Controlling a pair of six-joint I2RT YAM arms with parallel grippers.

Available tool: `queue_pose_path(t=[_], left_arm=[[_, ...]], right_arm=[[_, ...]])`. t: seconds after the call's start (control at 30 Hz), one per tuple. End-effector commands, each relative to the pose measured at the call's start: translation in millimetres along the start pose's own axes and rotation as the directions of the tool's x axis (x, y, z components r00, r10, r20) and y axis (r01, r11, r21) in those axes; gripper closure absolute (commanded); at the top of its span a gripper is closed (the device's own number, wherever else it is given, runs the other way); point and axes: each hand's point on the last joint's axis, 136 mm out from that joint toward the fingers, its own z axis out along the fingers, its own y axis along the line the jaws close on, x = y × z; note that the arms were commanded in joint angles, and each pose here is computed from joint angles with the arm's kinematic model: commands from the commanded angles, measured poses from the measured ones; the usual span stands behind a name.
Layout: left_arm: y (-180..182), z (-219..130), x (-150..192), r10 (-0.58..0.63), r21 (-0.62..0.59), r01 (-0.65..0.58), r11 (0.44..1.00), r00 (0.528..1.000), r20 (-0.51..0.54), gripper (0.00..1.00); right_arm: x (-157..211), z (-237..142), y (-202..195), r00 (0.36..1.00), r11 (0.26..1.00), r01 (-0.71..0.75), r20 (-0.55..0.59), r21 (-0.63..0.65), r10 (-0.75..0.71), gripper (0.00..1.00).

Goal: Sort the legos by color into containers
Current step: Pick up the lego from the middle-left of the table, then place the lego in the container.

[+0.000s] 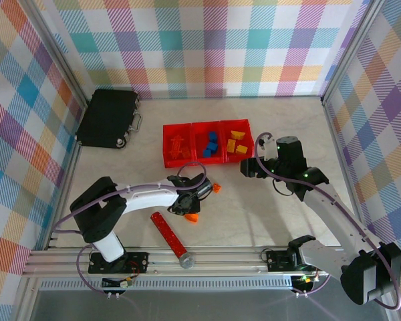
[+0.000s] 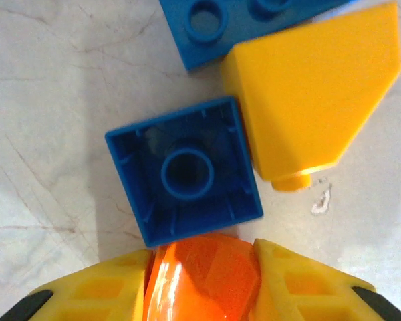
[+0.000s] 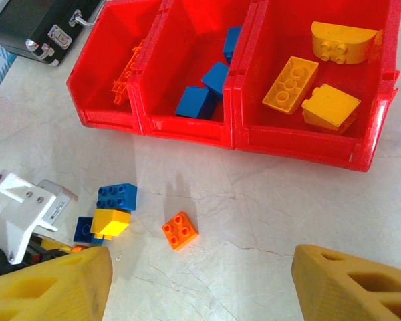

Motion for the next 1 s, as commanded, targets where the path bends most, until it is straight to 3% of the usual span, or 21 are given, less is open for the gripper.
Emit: queue_pose_path(t=[0.0, 0.23, 0.5, 0.7, 0.87, 0.97], left_arm=[[-0.9, -32.2, -6.0, 0.015, 0.045, -0.016, 0.999, 1.000, 0.022, 0.80], [8.8, -103.3, -55.1, 0.028, 0.029, -0.034, 0.999, 0.982, 0.187, 0.79], [47.5, -133.2, -145.9, 0.026, -0.027, -0.019, 0.999, 0.963, 0.267, 0.79], [56.3, -134.8, -208.0, 0.041, -0.040, -0.030, 0.999, 0.951, 0.307, 0.78], [49.8, -117.3, -246.5, 0.021, -0.005, -0.020, 1.000, 0.952, 0.306, 0.78], [42.7, -104.0, -260.4, 0.037, 0.004, -0.040, 0.999, 0.957, 0.287, 0.78]], right_arm=[[2.2, -2.5, -2.8, 1.000, 1.000, -0.019, 0.004, 0.011, 0.019, 0.28], [-1.8, -3.9, -1.1, 1.000, 1.000, -0.018, 0.016, 0.007, 0.017, 0.28], [2.3, -3.7, -1.5, 0.999, 1.000, -0.031, 0.016, 0.002, 0.031, 0.29], [8.5, -6.2, -15.8, 0.996, 0.994, -0.084, 0.042, 0.073, 0.081, 0.25], [6.7, -17.7, -32.7, 0.992, 0.980, -0.099, 0.099, 0.174, 0.083, 0.03], [1.0, -27.4, -39.0, 0.991, 0.971, -0.076, 0.129, 0.225, 0.047, 0.01]])
